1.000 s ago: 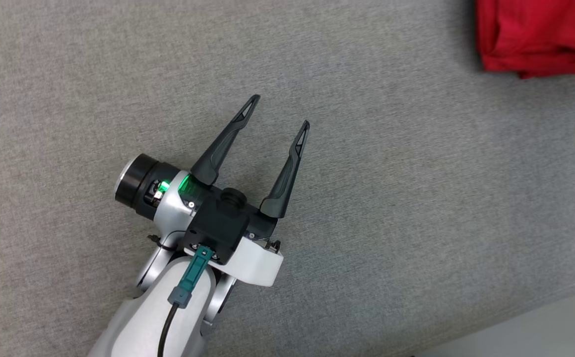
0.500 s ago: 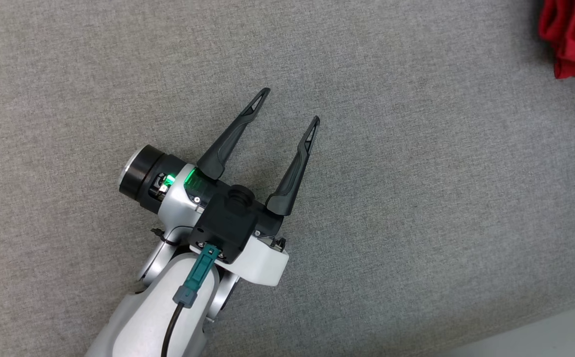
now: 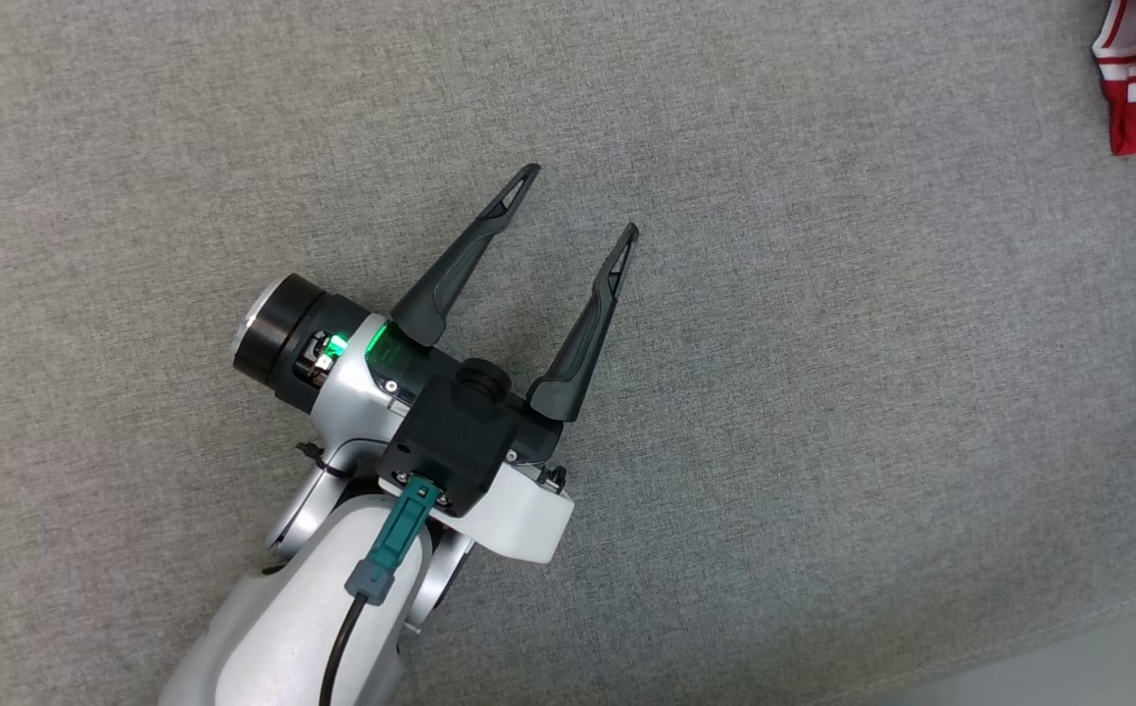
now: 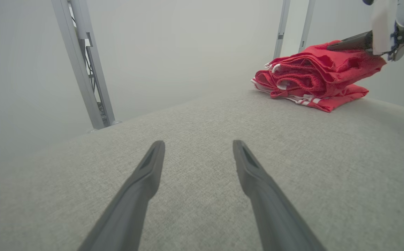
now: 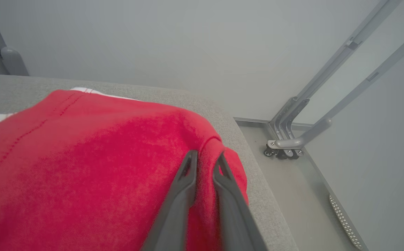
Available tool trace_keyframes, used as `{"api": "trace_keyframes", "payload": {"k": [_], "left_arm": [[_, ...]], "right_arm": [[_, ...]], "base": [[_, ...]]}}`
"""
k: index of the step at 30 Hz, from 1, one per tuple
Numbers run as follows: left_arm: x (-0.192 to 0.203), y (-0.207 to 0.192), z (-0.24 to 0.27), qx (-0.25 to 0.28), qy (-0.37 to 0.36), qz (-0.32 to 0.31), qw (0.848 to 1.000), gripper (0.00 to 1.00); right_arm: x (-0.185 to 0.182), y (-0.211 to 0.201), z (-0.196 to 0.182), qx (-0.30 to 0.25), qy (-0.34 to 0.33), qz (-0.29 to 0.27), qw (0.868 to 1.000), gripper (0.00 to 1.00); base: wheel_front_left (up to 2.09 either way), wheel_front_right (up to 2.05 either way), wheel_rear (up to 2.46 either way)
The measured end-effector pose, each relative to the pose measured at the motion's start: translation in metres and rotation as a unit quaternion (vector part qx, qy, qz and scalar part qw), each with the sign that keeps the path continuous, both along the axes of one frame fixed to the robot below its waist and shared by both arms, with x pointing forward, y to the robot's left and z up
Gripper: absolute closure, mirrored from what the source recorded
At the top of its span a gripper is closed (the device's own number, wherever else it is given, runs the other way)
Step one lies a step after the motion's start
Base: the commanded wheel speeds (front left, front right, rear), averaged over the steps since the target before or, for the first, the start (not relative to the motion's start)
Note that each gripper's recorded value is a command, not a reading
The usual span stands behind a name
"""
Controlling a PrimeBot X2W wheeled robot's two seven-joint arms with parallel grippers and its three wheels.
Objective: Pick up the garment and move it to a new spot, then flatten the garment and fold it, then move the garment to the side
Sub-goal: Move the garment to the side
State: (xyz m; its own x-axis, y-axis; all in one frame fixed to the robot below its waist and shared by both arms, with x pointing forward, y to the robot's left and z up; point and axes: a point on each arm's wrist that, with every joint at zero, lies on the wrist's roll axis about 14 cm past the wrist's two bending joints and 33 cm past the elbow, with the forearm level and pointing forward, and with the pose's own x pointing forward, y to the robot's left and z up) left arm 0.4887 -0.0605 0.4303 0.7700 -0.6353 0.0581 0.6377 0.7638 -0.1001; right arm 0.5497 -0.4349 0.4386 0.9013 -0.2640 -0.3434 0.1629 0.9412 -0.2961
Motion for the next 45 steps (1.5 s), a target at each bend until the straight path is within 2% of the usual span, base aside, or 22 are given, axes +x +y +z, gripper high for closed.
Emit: {"api": "trace_keyframes", "payload": {"k": [7,11,15,20,30,38,41,45], "left_arm": [[-0.001,0.005,0.013,0.001,-0.013,0.011,1.0,0.0],[-0.005,0.013,0.023,-0.008,-0.013,0.034,0.999,0.0],[-0.009,0.028,0.035,-0.015,-0.013,0.067,0.998,0.0],[-0.016,0.058,0.045,-0.019,-0.009,0.122,0.992,0.0],[-0.043,0.142,0.065,-0.012,-0.007,0.261,0.965,0.0],[-0.076,0.198,0.092,-0.034,-0.024,0.345,0.938,0.0],[-0.087,0.212,0.092,-0.032,-0.023,0.356,0.934,0.0],[-0.1,0.218,0.096,-0.03,-0.03,0.353,0.935,0.0]], "right_arm": [[0.019,-0.008,0.056,-0.088,-0.047,0.02,0.995,0.0],[0.026,0.026,0.067,-0.084,-0.086,0.055,0.991,0.0],[0.027,0.069,0.073,-0.054,-0.133,0.087,0.986,0.0],[0.017,0.131,0.071,0.012,-0.175,0.128,0.976,0.0],[-0.027,0.245,0.093,0.103,-0.235,0.226,0.94,0.0],[-0.076,0.292,0.115,0.15,-0.273,0.247,0.917,0.0],[-0.091,0.299,0.122,0.164,-0.287,0.243,0.912,0.0],[-0.114,0.305,0.117,0.179,-0.283,0.239,0.911,0.0]], "base": [[0.0,0.0,0.0],[0.0,0.0,0.0],[0.0,0.0,0.0],[0.0,0.0,0.0],[0.0,0.0,0.0],[0.0,0.0,0.0],[0.0,0.0,0.0],[0.0,0.0,0.0]]}}
